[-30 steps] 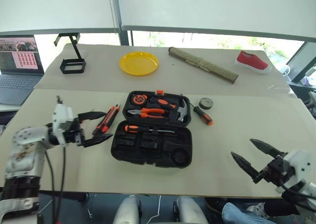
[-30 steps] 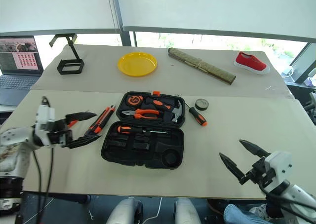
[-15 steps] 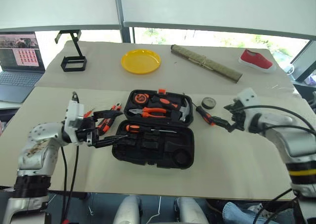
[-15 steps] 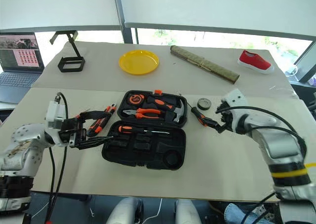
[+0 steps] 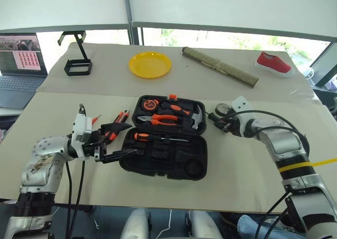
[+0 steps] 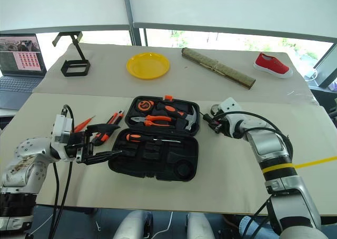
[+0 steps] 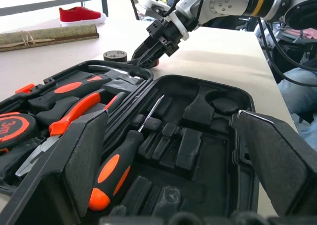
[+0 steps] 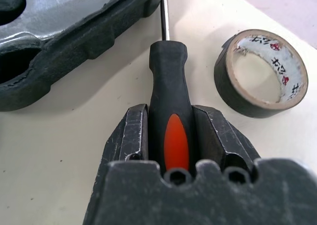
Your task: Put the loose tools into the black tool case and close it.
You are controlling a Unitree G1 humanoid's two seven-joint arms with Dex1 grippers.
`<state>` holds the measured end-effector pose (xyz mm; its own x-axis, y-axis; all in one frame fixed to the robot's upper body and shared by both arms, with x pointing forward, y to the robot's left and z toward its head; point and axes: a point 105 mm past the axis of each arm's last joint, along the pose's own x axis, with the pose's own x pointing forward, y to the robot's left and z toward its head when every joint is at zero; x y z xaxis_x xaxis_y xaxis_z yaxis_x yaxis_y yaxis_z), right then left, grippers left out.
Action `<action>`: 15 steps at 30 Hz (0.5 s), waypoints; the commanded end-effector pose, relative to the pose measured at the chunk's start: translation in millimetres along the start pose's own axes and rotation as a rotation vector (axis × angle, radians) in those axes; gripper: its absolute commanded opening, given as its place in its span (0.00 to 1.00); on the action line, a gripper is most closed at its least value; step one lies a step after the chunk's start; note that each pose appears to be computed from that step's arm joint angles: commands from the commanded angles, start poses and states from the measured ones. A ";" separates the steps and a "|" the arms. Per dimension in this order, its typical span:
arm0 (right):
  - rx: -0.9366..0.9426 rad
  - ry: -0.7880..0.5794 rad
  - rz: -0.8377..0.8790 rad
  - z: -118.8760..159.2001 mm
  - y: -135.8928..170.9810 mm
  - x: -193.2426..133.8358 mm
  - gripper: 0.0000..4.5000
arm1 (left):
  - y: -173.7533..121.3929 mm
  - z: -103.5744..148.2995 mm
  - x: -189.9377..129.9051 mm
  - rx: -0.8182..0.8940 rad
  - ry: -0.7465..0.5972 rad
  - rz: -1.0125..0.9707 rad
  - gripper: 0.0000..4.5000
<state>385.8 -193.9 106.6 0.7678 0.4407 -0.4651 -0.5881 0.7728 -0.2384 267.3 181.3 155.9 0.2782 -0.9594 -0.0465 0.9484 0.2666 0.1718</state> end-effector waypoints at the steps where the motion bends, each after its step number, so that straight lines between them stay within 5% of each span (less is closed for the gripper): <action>1: -0.096 -0.182 -0.038 31.4 -9.3 -23.5 0.23 | -1.0 7.9 0.1 0.042 -0.018 0.000 1.00; 9: -0.392 -0.447 0.113 80.6 24.5 -74.9 0.23 | -3.6 5.6 -8.8 0.029 -0.018 0.003 1.00; 15: -0.437 -0.332 0.525 80.8 100.7 -59.5 0.23 | -14.8 -26.5 -38.2 0.043 0.159 -0.042 1.00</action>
<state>308.2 -123.6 179.1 0.4259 0.8537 -0.2997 -0.8596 0.2785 -0.4283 250.3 206.7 130.9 0.2587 -0.9485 -0.1828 0.9572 0.2262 0.1808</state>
